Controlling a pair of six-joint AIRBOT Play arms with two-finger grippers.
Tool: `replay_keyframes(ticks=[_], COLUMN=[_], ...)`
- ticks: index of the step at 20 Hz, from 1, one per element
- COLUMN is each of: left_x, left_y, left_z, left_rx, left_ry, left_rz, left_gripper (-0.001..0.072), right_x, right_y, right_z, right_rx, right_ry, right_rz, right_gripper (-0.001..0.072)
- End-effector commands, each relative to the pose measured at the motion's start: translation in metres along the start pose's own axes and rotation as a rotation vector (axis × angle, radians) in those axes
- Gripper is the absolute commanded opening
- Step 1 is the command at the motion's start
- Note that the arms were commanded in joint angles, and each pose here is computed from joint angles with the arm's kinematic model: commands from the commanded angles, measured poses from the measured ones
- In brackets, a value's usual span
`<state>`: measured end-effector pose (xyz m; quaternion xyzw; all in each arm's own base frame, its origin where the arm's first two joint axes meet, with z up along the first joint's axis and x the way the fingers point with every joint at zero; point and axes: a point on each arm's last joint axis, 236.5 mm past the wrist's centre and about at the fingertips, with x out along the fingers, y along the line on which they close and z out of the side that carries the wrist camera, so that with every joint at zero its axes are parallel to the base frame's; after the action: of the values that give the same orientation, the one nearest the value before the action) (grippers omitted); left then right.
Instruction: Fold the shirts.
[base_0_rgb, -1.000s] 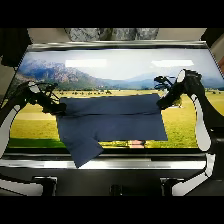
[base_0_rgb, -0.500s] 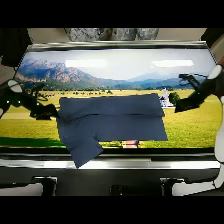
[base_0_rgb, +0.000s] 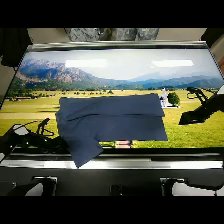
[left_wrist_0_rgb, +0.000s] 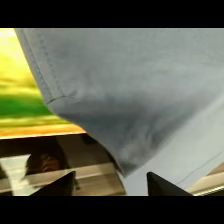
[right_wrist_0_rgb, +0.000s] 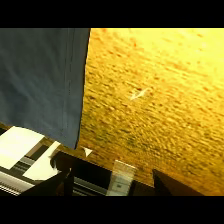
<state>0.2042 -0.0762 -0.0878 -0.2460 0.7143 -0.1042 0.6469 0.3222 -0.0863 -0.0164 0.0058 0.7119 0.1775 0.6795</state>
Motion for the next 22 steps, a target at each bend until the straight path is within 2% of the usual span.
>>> replay_keyframes(ticks=[1,3,5,6,7,8,9,13,15,17,20,22], left_x=[0.010,0.011,0.015,0.017,0.020,0.023,0.025,0.024,0.024,0.023,0.023,0.023], left_y=[-0.002,-0.005,-0.014,-0.016,-0.018,-0.020,-0.021,-0.021,-0.022,-0.022,-0.022,-0.022], left_z=[0.006,0.011,0.012,0.010,0.007,0.005,0.004,0.004,0.004,0.003,0.002,0.002], left_rx=[-0.021,-0.011,-0.002,0.013,0.025,0.044,0.060,0.095,0.097,0.098,0.099,0.099], left_ry=[-0.077,-0.097,-0.103,-0.093,-0.078,-0.066,-0.060,-0.061,-0.063,-0.062,-0.058,-0.058], left_rz=[-0.029,-0.027,-0.042,-0.039,-0.038,-0.035,-0.034,-0.032,-0.033,-0.034,-0.035,-0.035], left_gripper=[0.0498,0.0439,0.0350,0.0280,0.0208,0.0102,0.0035,0.0034,0.0034,0.0034,0.0034,0.0034], right_x=[0.002,0.002,0.002,0.003,0.007,0.014,0.025,0.075,0.090,0.093,0.093,0.095], right_y=[0.001,0.000,0.002,0.003,0.006,0.011,0.019,0.068,0.068,0.063,0.063,0.062], right_z=[-0.002,-0.002,-0.004,-0.006,-0.011,-0.019,-0.033,-0.063,-0.060,-0.044,-0.031,-0.031], right_rx=[-0.001,-0.001,-0.001,0.000,0.003,0.008,0.016,0.023,0.040,0.052,0.080,0.100], right_ry=[-0.004,-0.004,0.006,0.013,0.028,0.050,0.082,0.097,0.059,-0.009,-0.062,-0.063], right_rz=[0.005,0.005,0.011,0.018,0.030,0.047,0.075,0.251,0.246,0.225,0.230,0.227], right_gripper=[0.0598,0.0599,0.0605,0.0607,0.0647,0.0679,0.0679,0.0660,0.0653,0.0600,0.0595,0.0551])
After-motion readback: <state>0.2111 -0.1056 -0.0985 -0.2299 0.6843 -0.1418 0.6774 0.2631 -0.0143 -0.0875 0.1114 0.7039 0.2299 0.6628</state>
